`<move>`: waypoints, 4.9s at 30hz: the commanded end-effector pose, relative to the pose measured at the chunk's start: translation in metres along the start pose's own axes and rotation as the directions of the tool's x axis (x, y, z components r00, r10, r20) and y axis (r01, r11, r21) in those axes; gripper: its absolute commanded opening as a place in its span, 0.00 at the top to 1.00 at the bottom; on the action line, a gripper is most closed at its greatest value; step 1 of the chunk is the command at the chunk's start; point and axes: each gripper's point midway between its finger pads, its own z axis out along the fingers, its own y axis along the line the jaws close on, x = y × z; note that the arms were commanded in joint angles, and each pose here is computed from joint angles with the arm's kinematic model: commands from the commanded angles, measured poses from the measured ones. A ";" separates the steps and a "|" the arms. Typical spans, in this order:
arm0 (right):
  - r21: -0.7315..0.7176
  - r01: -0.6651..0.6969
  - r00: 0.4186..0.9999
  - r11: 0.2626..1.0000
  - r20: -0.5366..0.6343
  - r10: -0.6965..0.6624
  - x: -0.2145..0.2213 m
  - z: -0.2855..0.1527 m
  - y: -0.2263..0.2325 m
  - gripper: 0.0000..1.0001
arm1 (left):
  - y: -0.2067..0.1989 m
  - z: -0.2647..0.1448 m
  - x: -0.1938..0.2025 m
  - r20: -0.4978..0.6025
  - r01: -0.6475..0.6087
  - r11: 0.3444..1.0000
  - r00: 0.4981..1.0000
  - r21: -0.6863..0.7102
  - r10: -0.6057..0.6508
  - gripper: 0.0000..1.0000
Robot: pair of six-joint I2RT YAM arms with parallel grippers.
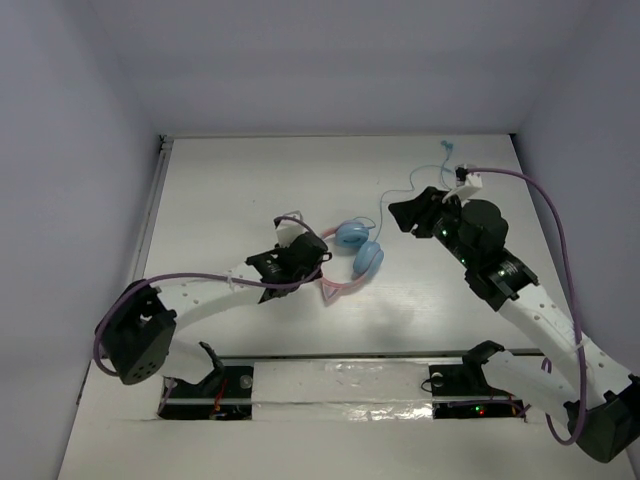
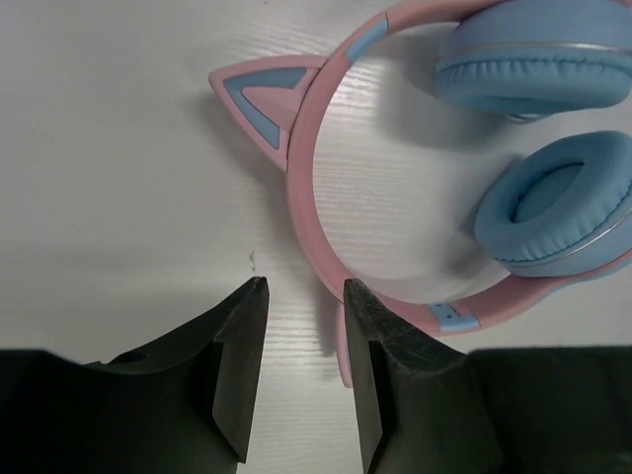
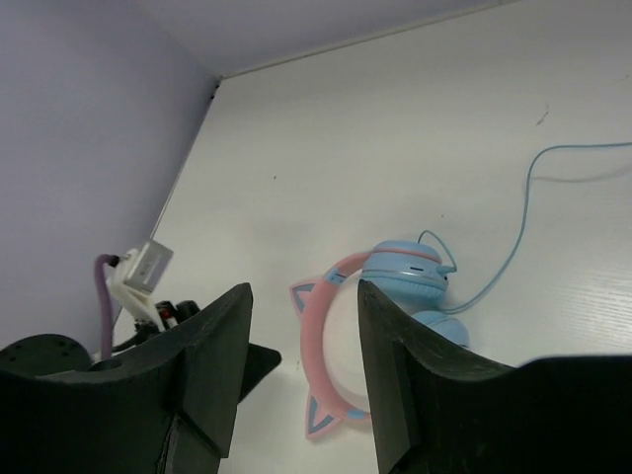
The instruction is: Wrap the headphones
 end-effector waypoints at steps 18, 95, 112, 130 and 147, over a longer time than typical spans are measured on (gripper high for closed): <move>-0.103 0.016 0.999 0.995 -0.050 -0.021 0.015 0.001 0.024 0.46 | -0.006 0.065 0.023 -0.046 -0.070 0.993 0.997 -0.096 0.066 0.88; -0.341 0.491 0.866 0.802 0.096 -0.490 -0.036 0.051 0.039 0.55 | -0.076 -0.198 -0.306 0.422 -0.373 0.828 0.887 0.419 0.185 1.00; -0.308 0.558 0.809 0.770 -0.005 -0.588 -0.015 0.091 0.007 0.14 | -0.090 -0.238 -0.303 0.444 -0.408 0.749 0.880 0.523 0.170 1.00; -0.319 0.487 0.847 0.813 -0.055 -0.529 0.018 0.143 -0.022 0.23 | -0.117 -0.300 -0.317 0.502 -0.445 0.631 0.859 0.636 0.100 1.00; -0.326 0.364 0.924 0.872 0.013 -0.381 0.035 0.152 -0.040 0.30 | -0.127 -0.345 -0.361 0.537 -0.432 0.527 0.842 0.732 -0.057 1.00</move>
